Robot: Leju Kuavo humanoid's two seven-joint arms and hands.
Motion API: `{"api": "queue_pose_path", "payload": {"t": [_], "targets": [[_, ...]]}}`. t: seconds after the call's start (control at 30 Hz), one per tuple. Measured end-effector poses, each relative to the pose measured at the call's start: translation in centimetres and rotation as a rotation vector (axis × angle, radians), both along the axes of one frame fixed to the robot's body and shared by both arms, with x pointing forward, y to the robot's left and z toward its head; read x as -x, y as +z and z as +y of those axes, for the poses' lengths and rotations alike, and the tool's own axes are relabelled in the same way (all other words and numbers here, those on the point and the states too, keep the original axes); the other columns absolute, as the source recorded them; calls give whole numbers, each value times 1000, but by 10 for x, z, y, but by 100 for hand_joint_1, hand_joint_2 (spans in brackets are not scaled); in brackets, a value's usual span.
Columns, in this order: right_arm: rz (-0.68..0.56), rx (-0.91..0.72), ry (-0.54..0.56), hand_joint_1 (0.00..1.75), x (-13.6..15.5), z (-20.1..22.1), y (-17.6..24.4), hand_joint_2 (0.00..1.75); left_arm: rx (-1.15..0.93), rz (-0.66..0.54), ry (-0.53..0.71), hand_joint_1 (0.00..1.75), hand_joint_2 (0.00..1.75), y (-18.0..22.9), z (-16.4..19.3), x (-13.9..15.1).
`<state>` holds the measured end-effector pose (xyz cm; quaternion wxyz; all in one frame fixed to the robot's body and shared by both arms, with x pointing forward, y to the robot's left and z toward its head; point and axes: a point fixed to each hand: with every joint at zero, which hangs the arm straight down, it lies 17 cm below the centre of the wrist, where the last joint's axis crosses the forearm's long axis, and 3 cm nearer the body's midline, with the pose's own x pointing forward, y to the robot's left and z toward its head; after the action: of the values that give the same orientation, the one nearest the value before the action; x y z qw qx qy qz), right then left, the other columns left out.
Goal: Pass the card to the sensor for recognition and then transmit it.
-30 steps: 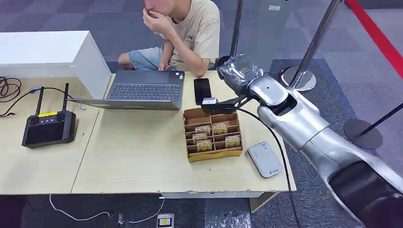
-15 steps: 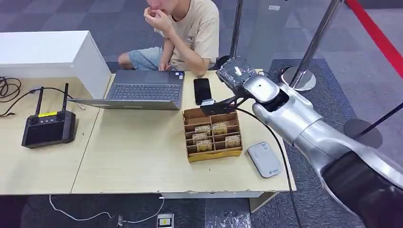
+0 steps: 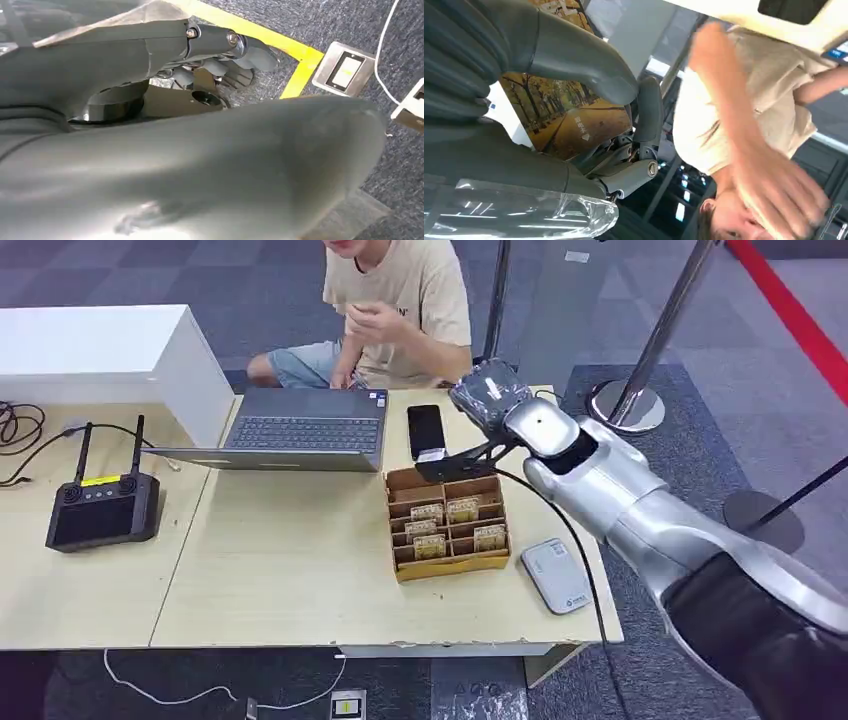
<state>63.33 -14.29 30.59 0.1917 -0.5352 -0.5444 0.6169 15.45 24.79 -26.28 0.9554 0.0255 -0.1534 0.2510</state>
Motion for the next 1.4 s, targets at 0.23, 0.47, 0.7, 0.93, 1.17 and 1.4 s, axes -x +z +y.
{"api": "queue_pose_path", "payload": {"t": [0.23,0.47,0.7,0.93,1.17,1.4], "targets": [[-25,-21,36,175,3,13,5,175,-7,4,1,0,0,-1,4,2],[-37,-25,54,175,5,23,9,175,-11,8,4,0,0,-1,7,4],[-58,-24,66,175,7,26,13,175,-15,18,6,0,0,-3,9,10],[-75,-17,73,12,8,27,15,175,-16,21,5,0,0,-4,9,11],[-98,-15,79,0,9,28,18,175,-17,23,5,0,0,-4,10,12],[-122,-66,90,0,13,26,19,0,-19,24,4,0,0,-4,10,13]]}}
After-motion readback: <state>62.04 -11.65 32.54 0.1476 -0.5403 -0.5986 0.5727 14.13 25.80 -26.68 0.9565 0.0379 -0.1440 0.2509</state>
